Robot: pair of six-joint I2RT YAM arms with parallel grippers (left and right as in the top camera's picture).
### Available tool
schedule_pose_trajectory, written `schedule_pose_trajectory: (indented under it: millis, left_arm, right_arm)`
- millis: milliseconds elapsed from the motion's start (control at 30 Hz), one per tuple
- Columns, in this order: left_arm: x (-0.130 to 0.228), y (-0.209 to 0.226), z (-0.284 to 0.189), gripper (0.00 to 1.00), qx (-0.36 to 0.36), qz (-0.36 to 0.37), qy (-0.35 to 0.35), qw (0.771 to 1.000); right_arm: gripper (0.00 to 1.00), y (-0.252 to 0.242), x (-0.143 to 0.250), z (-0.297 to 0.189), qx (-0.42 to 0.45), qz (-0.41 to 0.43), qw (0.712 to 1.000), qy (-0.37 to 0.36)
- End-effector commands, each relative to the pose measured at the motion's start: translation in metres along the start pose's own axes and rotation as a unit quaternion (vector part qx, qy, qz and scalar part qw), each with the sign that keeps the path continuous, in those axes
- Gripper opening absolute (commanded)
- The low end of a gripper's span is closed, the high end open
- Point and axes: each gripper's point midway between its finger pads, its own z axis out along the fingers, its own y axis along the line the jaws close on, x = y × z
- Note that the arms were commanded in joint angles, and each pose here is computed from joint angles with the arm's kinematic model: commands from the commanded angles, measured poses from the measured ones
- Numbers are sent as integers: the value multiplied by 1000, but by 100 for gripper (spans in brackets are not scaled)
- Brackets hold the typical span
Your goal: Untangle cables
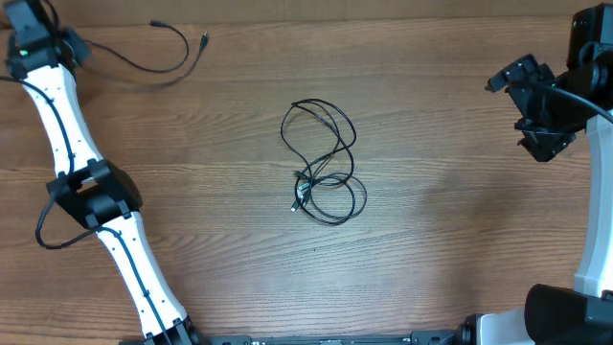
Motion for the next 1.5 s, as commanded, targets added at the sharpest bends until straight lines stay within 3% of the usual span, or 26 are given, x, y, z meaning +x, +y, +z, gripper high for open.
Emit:
schedule_pose_trajectory:
  millis: [0, 167, 267, 300, 333, 400, 467, 500, 533, 633, 700, 767, 800, 833, 900, 933, 1033, 1100, 1133, 1167, 1267, 1467]
  left_arm:
    - [-54, 0, -39, 4, 16, -24, -75, 997]
    - [-53, 16, -38, 4, 1, -30, -71, 997]
    - [-38, 50, -30, 4, -69, -65, -49, 994]
    - [-28, 62, -23, 34, -86, -72, -32, 993]
    - [-23, 65, -20, 46, -89, -72, -24, 993]
    - [-12, 71, -13, 41, -92, -69, -3, 993]
    - [-2, 76, -12, 59, -98, -69, 16, 993]
    - [-2, 75, -12, 61, -96, -69, 17, 993]
    - [0, 68, -11, 68, -75, -68, 23, 995]
    - [10, 33, -10, 74, 23, -43, 57, 997]
    - [21, 10, -14, 71, 81, -44, 86, 992]
    - [32, 0, -15, 56, 90, -49, 106, 989]
    - [40, -5, -16, 56, 89, -52, 119, 988]
    - [47, -11, -18, 59, 89, -52, 132, 986]
    - [70, -28, -24, 78, 98, -46, 171, 979]
    - [82, -36, -28, 79, 101, -42, 192, 975]
    - [112, -58, -38, 59, 101, -23, 239, 966]
    - [132, -76, -45, 54, 101, 1, 264, 959]
    - [140, -83, -45, 47, 93, 12, 270, 958]
    - [146, -87, -46, 27, 76, 27, 269, 960]
    - [155, -93, -47, 6, 45, 54, 263, 962]
    - [181, -92, -52, 4, -46, 108, 266, 957]
  right_arm:
    - [100, 1, -2, -3, -2, -5, 1000, -8]
    - [100, 1, -2, -3, -2, -5, 1000, -8]
    - [100, 1, -2, -3, -2, -6, 1000, -8]
    - [100, 1, -2, -3, -2, -5, 1000, -8]
    - [100, 1, -2, -3, -2, -5, 1000, -8]
    - [100, 1, -2, -3, -2, -5, 1000, -8]
    - [100, 1, -2, -3, -2, -5, 1000, -8]
    - [100, 1, -2, -3, -2, -5, 1000, -8]
    - [100, 1, -2, -3, -2, -6, 1000, -8]
    - [100, 1, -2, -3, -2, -5, 1000, -8]
    - [100, 1, -2, -3, -2, -5, 1000, -8]
    - [100, 1, -2, -3, -2, -5, 1000, -8]
    - [100, 1, -2, -3, -2, -5, 1000, -8]
    - [100, 1, -2, -3, -2, -5, 1000, -8]
    - [100, 1, -2, -3, -2, -5, 1000, -8]
    - [100, 1, -2, -3, -2, -5, 1000, -8]
    - [100, 1, -2, -3, -2, -5, 1000, -8]
    - [100, 1, -2, -3, -2, -5, 1000, -8]
    - [100, 1, -2, -3, -2, -5, 1000, -8]
    - [100, 1, -2, -3, -2, -5, 1000, -8]
    - [100, 1, -2, -3, -2, -5, 1000, -8]
    - [100, 1, -2, -3, -2, -5, 1000, -8]
